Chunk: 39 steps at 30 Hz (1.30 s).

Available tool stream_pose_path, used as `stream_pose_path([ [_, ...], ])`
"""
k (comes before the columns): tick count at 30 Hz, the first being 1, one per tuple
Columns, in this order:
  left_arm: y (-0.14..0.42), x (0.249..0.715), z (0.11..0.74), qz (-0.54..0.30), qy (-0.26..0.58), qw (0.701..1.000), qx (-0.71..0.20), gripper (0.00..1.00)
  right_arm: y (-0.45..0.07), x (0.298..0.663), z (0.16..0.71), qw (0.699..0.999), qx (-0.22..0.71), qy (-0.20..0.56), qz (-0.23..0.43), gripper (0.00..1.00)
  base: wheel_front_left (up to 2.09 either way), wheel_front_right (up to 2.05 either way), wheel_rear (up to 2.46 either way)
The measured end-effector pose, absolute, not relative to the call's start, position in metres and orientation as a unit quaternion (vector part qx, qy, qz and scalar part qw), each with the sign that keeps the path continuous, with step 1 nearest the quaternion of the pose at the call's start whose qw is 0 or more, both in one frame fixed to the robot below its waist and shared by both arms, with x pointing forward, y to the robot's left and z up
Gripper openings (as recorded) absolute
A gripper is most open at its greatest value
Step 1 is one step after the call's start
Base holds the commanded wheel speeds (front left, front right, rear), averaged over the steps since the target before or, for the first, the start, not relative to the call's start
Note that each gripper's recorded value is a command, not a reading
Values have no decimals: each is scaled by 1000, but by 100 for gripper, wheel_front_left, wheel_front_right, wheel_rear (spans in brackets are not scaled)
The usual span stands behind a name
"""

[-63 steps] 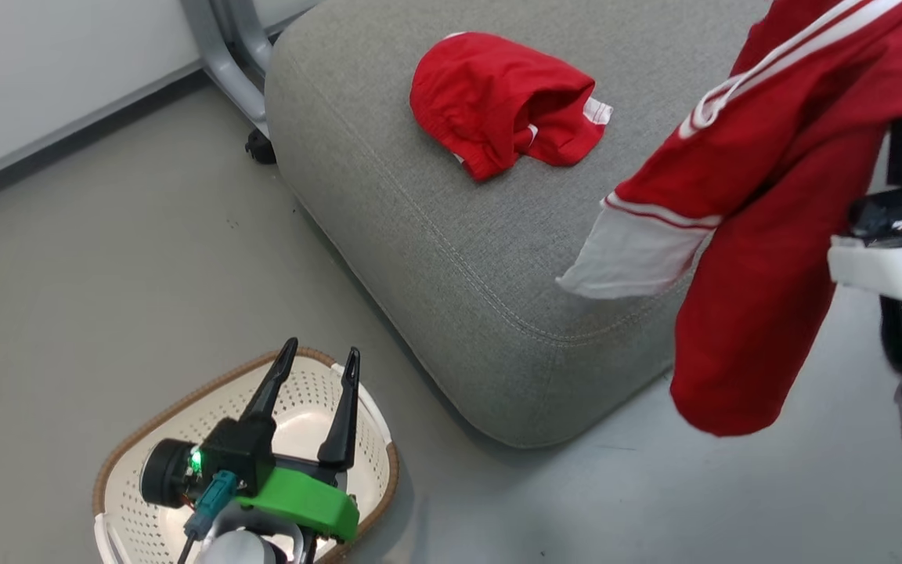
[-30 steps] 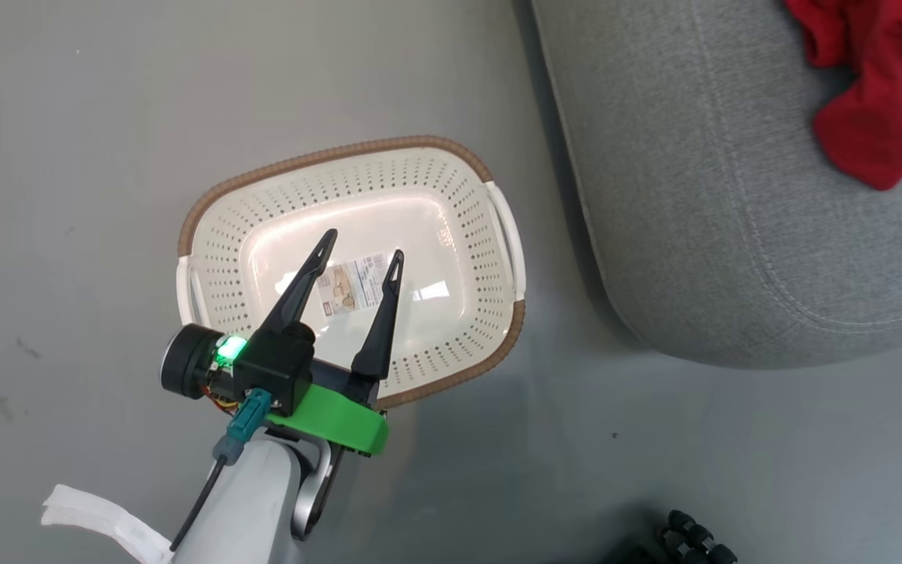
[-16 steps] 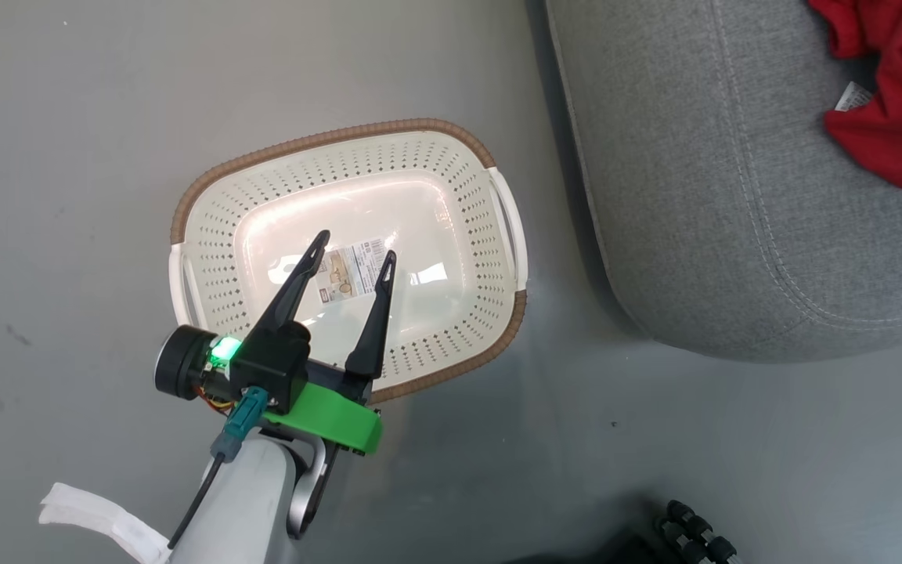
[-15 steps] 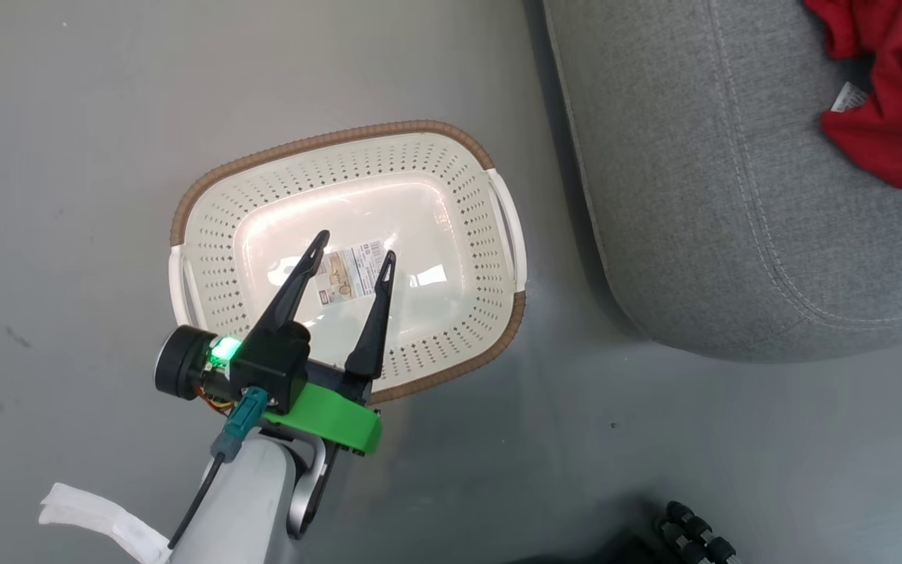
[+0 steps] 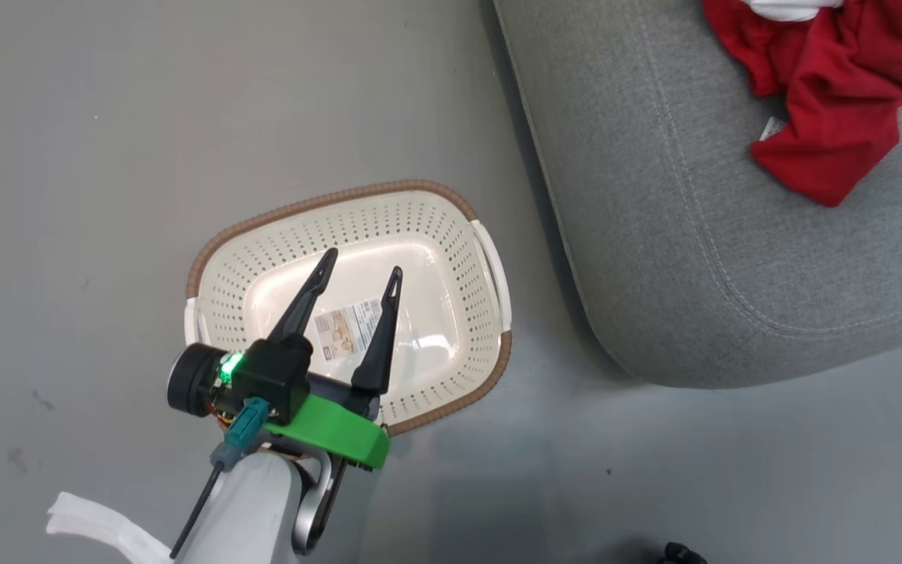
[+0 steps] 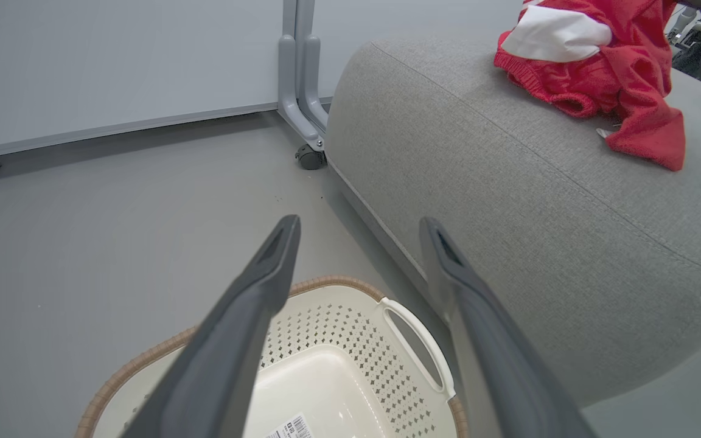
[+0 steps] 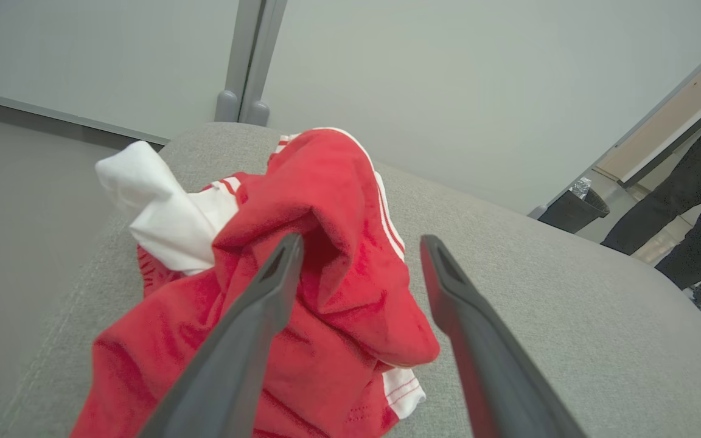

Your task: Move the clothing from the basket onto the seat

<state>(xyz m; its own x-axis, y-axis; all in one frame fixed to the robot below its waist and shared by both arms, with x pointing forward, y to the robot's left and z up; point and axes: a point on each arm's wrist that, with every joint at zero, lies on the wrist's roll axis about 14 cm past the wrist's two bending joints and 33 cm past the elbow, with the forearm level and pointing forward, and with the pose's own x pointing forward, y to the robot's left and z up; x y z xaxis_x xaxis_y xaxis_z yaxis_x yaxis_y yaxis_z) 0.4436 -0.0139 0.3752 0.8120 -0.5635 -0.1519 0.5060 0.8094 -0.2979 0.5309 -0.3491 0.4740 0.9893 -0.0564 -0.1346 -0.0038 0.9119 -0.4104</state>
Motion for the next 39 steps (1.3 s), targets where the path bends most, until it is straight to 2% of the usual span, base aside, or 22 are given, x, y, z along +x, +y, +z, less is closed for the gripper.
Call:
stream_pose_path([
  [6,-7,432,410,-266,91,950,-135,100,-340,504,538,978,-208,-12,-19,100,0,0,0],
  [12,13,425,442,-232,58,961,-141,100,-307,473,590,977,-187,-101,0,100,0,0,0],
  [20,46,409,476,-184,17,973,-136,100,-276,425,619,977,-125,-170,-2,100,0,0,0],
  [28,90,385,489,-122,-2,984,-134,100,-227,400,604,982,-70,-173,34,100,0,0,0],
  [39,137,358,499,-52,-23,990,-129,100,-168,387,582,984,-7,-153,90,100,0,0,0],
])
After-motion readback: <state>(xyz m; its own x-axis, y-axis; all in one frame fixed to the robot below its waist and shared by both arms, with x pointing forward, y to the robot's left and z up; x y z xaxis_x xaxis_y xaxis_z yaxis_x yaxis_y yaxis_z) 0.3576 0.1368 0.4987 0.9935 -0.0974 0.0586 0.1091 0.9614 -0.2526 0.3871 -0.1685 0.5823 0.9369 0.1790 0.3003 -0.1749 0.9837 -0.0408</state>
